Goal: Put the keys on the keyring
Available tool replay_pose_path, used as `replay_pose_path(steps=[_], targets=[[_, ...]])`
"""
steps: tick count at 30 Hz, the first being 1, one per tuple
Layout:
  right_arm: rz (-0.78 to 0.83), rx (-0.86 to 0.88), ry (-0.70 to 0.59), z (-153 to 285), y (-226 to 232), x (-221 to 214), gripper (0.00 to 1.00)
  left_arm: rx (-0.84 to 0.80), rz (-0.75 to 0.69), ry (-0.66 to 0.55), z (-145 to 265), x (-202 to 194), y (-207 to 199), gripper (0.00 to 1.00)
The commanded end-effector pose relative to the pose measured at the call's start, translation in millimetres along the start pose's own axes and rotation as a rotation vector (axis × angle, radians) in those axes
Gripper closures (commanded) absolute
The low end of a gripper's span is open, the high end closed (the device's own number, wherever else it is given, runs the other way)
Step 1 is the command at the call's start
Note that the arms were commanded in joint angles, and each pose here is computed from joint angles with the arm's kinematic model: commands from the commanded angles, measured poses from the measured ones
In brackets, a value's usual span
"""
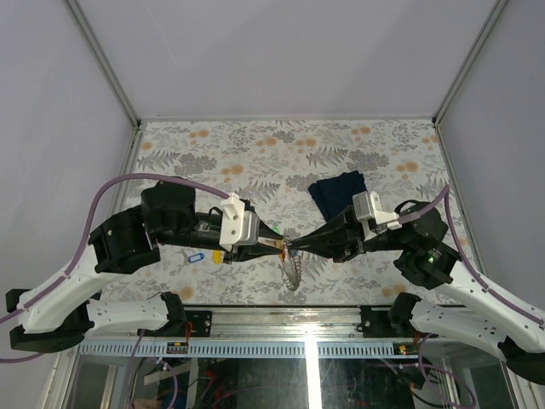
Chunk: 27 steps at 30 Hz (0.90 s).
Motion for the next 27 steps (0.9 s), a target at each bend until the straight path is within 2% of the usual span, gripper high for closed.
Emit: replay_pose_path(steps=[1, 6, 11, 27], targets=[[0.108, 0.026, -0.131, 2.4, 11.5, 46.6, 1.0, -0.027, -0.017, -0.037, -4.9, 6.2, -1.0, 0.74], [0.108, 0.022, -0.133, 3.4, 12.0, 47.9, 1.0, -0.032, -0.016, -0.036, -6.2, 6.2, -0.9, 0.84], [0.111, 0.012, -0.14, 5.0, 12.4, 49.3, 1.0, -0.03, -0.018, -0.039, -4.1, 7.7, -1.4, 1.0], [0.122, -0.049, -0.307, 12.6, 13.1, 68.5, 1.0, -0.046, -0.022, -0.095, -10.9, 10.3, -2.4, 1.0]])
Point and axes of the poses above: each gripper's point midway between its finger pads, its own z axis back along the fingers, its own y axis along the line the jaws close on, x = y × z, the point moved 5 cm from there along z, back along the fingers, and after that the axes turned 5 degrees about -z, right-handed, at the moved point
